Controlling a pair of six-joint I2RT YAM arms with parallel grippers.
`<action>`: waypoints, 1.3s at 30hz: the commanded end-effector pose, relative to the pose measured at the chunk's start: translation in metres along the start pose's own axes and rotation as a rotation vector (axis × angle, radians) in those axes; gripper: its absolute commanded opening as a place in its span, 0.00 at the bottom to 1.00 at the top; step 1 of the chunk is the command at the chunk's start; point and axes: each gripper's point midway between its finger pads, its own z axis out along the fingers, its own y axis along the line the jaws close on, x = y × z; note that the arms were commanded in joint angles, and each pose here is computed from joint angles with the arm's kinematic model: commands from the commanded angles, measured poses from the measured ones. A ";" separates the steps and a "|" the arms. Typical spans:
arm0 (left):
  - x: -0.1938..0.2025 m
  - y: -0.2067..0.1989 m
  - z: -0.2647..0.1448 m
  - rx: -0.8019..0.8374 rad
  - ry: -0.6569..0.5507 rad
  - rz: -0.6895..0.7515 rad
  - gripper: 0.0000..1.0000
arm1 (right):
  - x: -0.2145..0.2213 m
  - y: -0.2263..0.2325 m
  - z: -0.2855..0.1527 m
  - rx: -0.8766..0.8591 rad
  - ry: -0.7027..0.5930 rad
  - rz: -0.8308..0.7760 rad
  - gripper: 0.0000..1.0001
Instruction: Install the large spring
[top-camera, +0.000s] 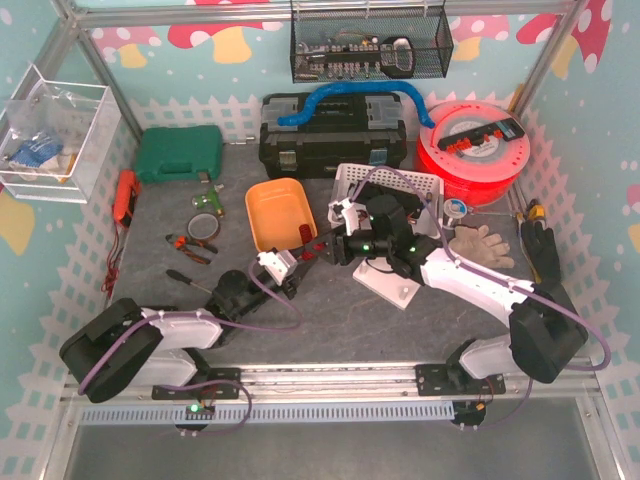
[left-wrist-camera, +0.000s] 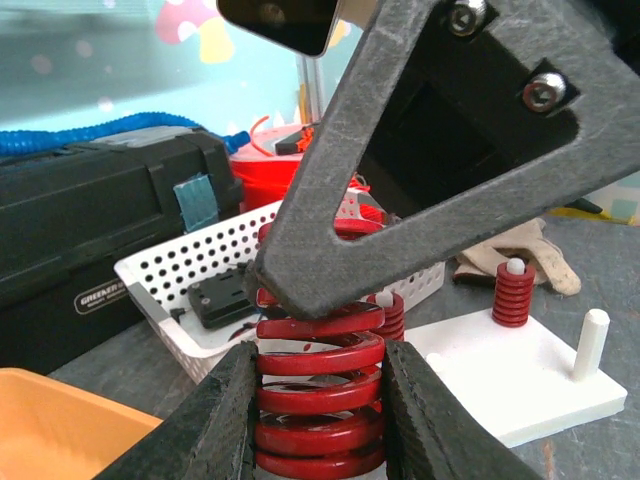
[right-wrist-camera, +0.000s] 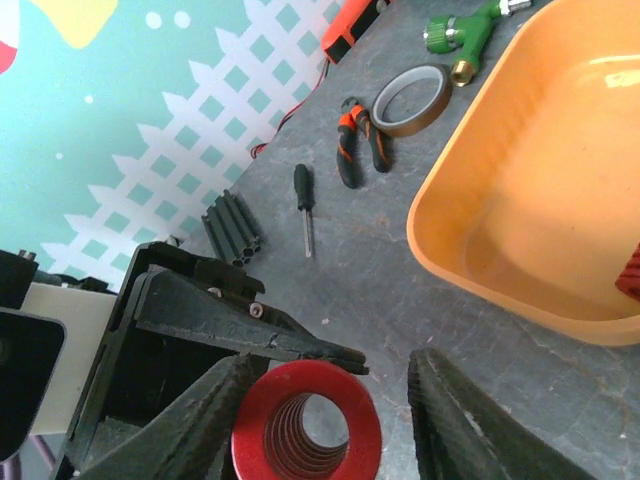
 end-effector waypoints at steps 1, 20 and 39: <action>-0.020 -0.002 0.002 0.010 -0.070 0.028 0.18 | -0.007 0.014 0.001 -0.055 -0.010 -0.025 0.40; -0.013 0.022 0.004 -0.124 -0.006 0.030 0.81 | -0.008 -0.055 -0.068 0.489 -0.168 0.012 0.00; 0.001 0.041 0.011 -0.216 0.087 0.017 0.85 | 0.100 -0.100 -0.166 0.939 0.091 0.209 0.00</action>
